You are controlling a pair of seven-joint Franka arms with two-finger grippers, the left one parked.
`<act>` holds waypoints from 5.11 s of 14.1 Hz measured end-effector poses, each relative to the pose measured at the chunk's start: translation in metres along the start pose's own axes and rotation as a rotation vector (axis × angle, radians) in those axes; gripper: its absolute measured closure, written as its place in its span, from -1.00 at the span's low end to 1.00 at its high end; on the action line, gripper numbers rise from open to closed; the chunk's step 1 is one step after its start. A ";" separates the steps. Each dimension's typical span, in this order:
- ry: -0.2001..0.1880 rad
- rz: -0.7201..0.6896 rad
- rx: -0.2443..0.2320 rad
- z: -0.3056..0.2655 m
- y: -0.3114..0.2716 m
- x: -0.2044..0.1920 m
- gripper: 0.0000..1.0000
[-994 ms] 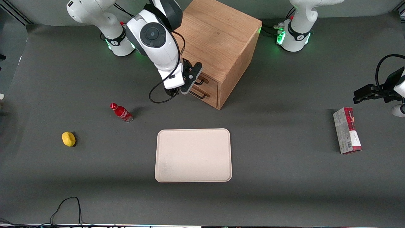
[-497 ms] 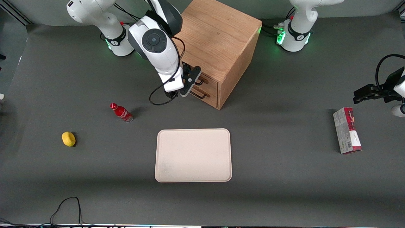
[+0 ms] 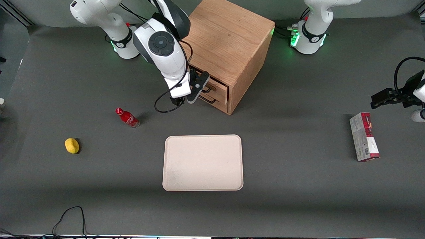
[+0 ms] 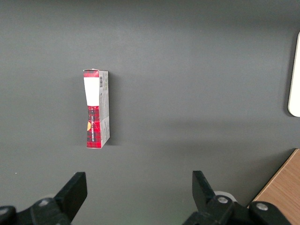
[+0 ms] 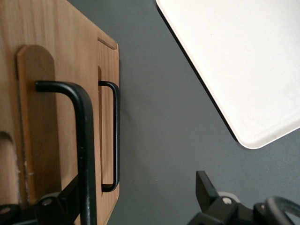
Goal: Open upper drawer
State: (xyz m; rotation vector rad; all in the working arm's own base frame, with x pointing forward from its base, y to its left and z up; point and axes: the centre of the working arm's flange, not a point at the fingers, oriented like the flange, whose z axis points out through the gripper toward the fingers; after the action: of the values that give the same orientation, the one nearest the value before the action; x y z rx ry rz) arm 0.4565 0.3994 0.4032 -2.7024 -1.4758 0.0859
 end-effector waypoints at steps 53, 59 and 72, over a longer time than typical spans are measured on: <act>0.047 0.154 -0.050 -0.129 0.221 -0.033 -1.00; 0.089 0.576 -0.078 -0.228 0.244 -0.115 -1.00; 0.118 0.967 -0.015 -0.241 0.324 -0.277 -1.00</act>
State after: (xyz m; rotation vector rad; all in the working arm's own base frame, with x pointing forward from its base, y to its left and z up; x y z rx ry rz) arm 0.5973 -0.0147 0.6225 -3.0709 -0.0432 -0.0437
